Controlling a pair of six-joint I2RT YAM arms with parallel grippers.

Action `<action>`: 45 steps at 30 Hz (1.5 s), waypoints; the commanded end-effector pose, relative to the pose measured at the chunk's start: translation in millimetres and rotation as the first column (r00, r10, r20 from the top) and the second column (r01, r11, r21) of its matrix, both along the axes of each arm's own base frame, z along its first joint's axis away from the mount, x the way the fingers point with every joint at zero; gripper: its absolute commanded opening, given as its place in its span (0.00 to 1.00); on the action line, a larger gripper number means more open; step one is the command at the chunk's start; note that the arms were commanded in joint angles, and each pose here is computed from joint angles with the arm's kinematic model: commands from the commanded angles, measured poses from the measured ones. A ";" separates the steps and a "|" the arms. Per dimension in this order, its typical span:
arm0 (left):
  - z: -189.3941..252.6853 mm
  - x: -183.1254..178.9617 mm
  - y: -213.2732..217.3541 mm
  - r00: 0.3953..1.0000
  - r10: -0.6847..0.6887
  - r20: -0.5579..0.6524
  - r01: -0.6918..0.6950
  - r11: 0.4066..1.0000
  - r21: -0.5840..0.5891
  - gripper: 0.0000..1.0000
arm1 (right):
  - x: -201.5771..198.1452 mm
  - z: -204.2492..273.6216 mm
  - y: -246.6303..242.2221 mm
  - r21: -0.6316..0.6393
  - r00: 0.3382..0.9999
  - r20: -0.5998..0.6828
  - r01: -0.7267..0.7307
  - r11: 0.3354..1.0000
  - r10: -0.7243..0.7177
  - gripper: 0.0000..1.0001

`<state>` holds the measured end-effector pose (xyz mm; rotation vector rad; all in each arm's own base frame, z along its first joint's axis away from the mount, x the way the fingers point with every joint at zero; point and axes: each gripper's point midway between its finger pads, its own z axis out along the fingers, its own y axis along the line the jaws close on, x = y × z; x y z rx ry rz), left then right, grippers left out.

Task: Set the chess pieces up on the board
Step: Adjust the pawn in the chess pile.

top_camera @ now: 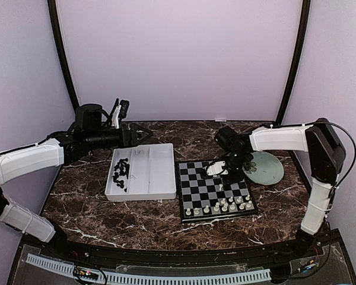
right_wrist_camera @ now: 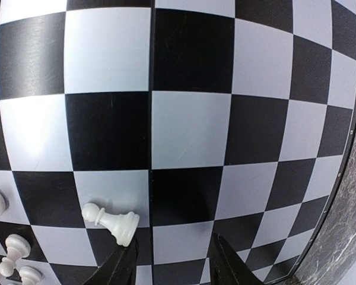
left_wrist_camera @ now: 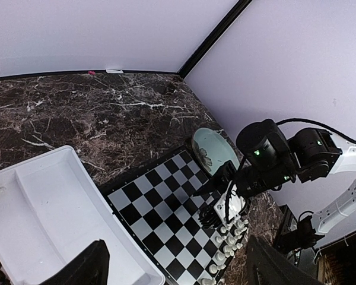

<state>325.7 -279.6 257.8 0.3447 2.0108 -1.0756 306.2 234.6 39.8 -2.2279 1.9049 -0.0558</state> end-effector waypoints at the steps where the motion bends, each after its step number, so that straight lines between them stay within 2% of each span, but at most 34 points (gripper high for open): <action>1: 20.8 -6.3 -1.0 0.998 -0.020 0.056 0.022 0.999 -0.028 0.82 | -7.5 -9.5 6.0 -0.019 0.999 -0.019 -0.040 0.999 0.040 0.44; 11: 16.7 -7.6 -1.0 0.999 -0.019 0.048 0.021 0.999 -0.037 0.81 | -30.7 -13.8 14.6 -0.014 0.992 -0.083 -0.099 0.995 0.098 0.44; 28: 13.8 -9.1 -1.8 0.999 -0.022 0.034 0.024 0.999 -0.049 0.81 | -28.6 -16.7 58.2 0.023 0.984 -0.068 -0.162 0.986 0.164 0.44; 45: 10.8 -9.1 -4.3 0.999 -0.033 0.029 0.035 0.998 -0.052 0.81 | -33.8 -26.0 20.0 -0.032 0.984 -0.170 -0.059 0.998 0.052 0.41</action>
